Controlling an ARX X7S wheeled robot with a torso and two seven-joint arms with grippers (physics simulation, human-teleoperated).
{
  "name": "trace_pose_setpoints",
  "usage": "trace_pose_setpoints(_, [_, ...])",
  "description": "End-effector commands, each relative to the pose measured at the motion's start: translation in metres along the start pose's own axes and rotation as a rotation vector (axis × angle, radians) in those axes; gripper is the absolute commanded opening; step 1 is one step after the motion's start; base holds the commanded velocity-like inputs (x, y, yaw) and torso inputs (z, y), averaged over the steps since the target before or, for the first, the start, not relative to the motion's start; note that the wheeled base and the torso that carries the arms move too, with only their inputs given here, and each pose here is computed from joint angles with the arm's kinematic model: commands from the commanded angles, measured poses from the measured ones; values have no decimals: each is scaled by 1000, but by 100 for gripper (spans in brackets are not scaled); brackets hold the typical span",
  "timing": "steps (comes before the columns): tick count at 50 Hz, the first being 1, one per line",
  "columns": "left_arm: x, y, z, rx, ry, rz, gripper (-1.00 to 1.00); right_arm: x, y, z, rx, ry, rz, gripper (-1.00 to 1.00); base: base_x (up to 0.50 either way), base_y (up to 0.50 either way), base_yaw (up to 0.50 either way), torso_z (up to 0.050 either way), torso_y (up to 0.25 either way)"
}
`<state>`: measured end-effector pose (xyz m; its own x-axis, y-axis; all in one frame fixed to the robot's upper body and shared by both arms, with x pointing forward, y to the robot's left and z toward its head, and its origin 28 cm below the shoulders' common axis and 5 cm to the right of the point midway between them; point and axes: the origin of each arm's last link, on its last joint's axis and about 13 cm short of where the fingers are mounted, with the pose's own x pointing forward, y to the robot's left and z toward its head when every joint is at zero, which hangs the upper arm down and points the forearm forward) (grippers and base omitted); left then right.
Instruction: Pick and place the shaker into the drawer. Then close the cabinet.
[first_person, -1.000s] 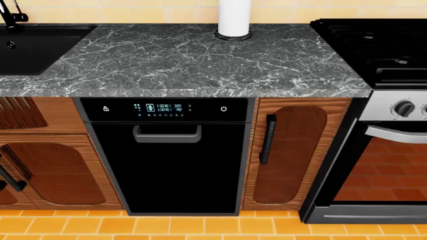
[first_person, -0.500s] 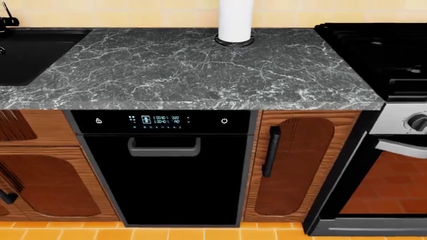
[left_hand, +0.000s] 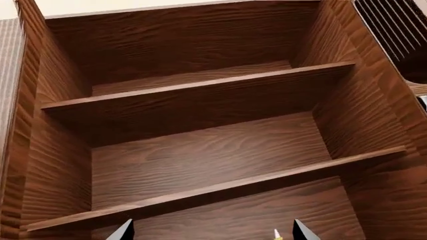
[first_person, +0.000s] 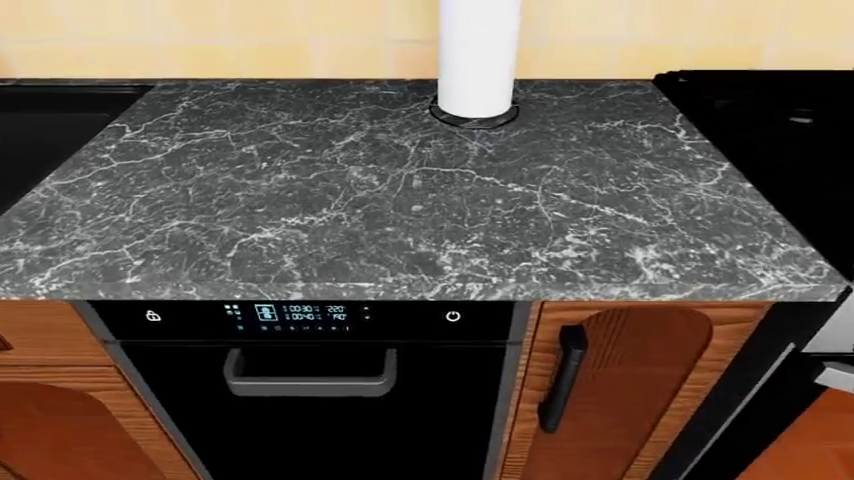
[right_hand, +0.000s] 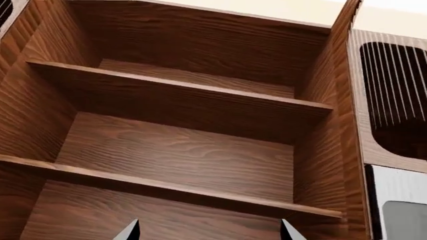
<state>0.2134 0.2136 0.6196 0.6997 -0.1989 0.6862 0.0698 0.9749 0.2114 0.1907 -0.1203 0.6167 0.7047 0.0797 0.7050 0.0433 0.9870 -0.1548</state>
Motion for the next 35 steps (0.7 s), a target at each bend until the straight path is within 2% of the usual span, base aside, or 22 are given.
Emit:
trace_pose_setpoints(1, [-1, 0, 0, 0, 3, 1, 100, -1, 1, 1, -1, 0, 8, 100, 500, 1, 0, 0, 0])
trace_pose_setpoints(25, [-2, -3, 1, 3, 9, -7, 100, -6, -3, 5, -7, -14, 11, 100, 500, 1, 0, 0, 1])
trace_pose_setpoints(35, [-2, -4, 2, 6, 11, -9, 100, -6, -5, 5, -14, -25, -9, 100, 0, 0, 0, 0, 1])
